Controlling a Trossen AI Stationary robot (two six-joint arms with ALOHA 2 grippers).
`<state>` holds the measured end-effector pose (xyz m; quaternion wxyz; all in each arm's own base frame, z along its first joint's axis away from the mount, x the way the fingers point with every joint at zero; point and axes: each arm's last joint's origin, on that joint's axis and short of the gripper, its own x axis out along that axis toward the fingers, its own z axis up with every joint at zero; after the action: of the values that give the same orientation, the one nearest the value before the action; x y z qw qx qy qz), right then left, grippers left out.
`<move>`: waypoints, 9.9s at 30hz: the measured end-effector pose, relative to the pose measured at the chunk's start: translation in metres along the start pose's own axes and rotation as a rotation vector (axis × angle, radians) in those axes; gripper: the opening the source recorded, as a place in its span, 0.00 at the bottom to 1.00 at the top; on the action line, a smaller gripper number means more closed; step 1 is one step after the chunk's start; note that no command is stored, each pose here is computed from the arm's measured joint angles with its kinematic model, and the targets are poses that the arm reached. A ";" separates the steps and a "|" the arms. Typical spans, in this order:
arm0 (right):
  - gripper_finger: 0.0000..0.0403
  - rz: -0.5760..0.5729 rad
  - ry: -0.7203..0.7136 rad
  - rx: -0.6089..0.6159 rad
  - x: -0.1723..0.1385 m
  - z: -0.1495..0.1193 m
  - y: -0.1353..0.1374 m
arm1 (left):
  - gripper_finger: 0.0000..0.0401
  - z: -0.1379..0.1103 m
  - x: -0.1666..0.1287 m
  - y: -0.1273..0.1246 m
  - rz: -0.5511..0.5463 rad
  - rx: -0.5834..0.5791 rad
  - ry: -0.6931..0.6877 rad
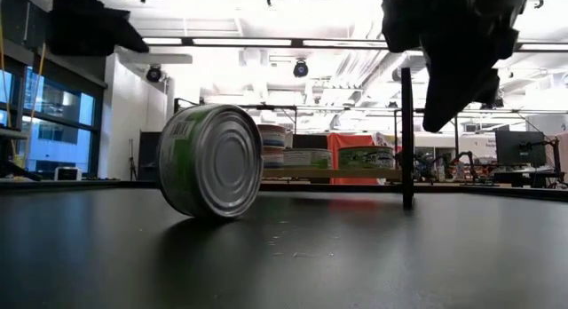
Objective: Stack canned seafood by type on shelf
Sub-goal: Stack the green tuna can on top of the green tuna on the shelf, then stack the green tuna can on top of the green tuna can on the shelf
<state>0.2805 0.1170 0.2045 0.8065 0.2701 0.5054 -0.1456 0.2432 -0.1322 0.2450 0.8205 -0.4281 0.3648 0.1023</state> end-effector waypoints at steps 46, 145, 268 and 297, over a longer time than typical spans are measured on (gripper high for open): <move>0.00 -0.274 0.091 -0.026 -0.015 -0.038 -0.012 | 0.65 0.026 0.119 -0.023 0.499 0.025 0.126; 0.00 0.080 0.516 0.155 -0.072 -0.130 0.030 | 0.39 0.099 0.043 -0.010 0.229 1.031 -0.128; 0.00 0.242 -0.287 -0.055 0.043 0.035 0.028 | 0.00 0.000 0.151 0.058 0.131 0.947 0.029; 0.00 0.082 -0.137 -0.086 -0.030 -0.015 0.016 | 0.46 0.055 0.037 0.031 -0.003 0.910 -0.006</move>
<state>0.2645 0.1378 0.2311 0.8553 0.2450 0.4434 -0.1085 0.2832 -0.0759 0.2201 0.9263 -0.0242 0.3698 -0.0686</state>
